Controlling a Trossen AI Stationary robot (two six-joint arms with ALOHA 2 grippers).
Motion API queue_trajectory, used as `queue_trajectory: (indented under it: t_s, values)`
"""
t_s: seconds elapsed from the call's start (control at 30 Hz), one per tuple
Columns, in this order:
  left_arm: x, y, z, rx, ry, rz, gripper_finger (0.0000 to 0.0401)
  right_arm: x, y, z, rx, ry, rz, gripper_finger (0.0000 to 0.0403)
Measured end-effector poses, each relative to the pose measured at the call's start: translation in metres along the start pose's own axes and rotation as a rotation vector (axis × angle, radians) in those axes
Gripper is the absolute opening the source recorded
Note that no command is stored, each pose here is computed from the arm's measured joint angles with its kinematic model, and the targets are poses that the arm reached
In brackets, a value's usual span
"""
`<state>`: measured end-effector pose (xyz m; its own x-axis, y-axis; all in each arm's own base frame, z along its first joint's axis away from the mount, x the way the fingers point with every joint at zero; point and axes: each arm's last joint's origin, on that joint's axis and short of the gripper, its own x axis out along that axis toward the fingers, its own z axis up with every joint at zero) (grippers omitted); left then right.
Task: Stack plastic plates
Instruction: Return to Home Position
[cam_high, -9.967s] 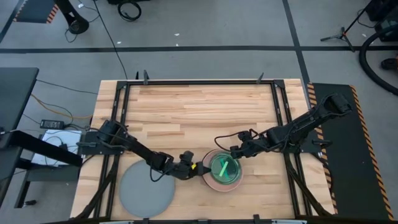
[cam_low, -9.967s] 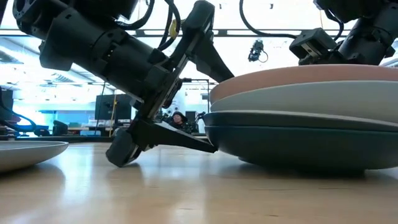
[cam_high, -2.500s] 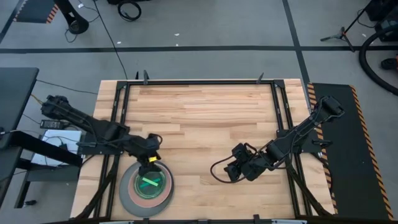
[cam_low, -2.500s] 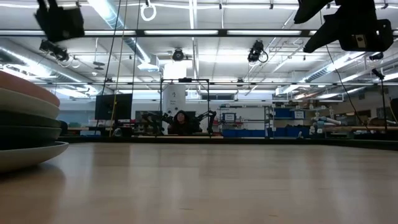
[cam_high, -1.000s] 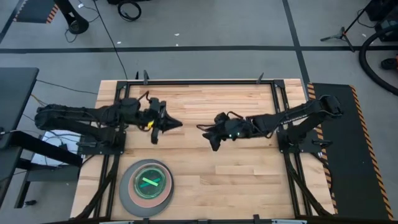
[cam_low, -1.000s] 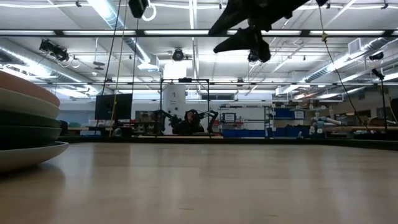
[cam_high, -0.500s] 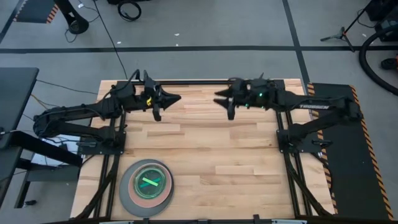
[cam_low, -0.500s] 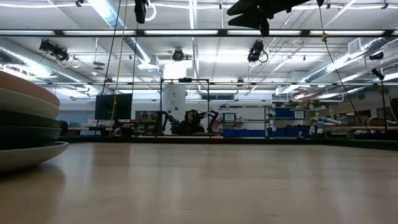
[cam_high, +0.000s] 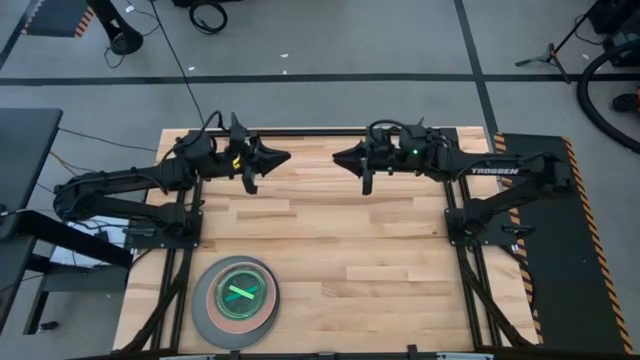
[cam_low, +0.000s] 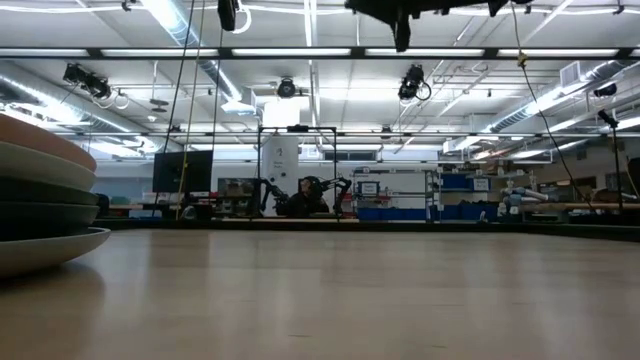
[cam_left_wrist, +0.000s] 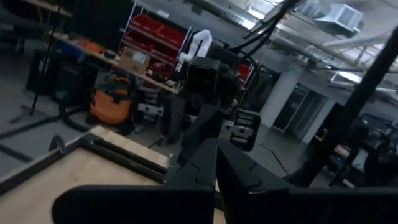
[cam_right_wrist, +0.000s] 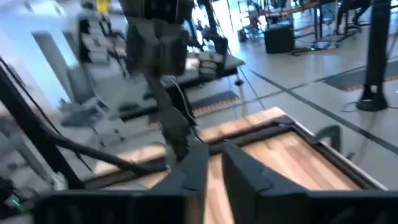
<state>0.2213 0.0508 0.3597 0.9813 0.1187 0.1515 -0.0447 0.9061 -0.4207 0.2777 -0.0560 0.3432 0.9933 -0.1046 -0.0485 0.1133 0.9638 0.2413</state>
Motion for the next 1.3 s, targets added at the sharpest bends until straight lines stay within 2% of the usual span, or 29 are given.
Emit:
queue_trajectory:
  t_s: [0.13,0.4,0.7,0.97,1.17,1.3]
  values:
    - [-0.002,-0.002,0.001,0.078,-0.002,-0.009,0.0013,-0.005,0.009,0.008,0.046,-0.061,0.065,0.001]
    - [-0.024,-0.02,0.01,0.179,0.013,-0.134,0.0013,-0.03,0.021,0.028,0.037,-0.153,0.104,0.0028]
    - [-0.059,-0.027,0.015,0.225,0.088,-0.109,0.0013,-0.061,0.033,0.046,0.054,-0.193,0.263,0.0012]
    - [-0.068,-0.019,-0.002,0.084,0.292,-0.023,0.0013,-0.08,0.025,0.055,-0.076,-0.238,0.167,0.0023]
    - [-0.067,-0.017,-0.007,0.09,0.342,-0.005,0.0013,-0.079,0.024,0.056,-0.07,-0.247,0.161,0.0024]
    - [-0.067,-0.017,-0.007,0.12,0.336,-0.009,0.0013,-0.075,0.021,0.054,-0.063,-0.251,0.117,0.0025]
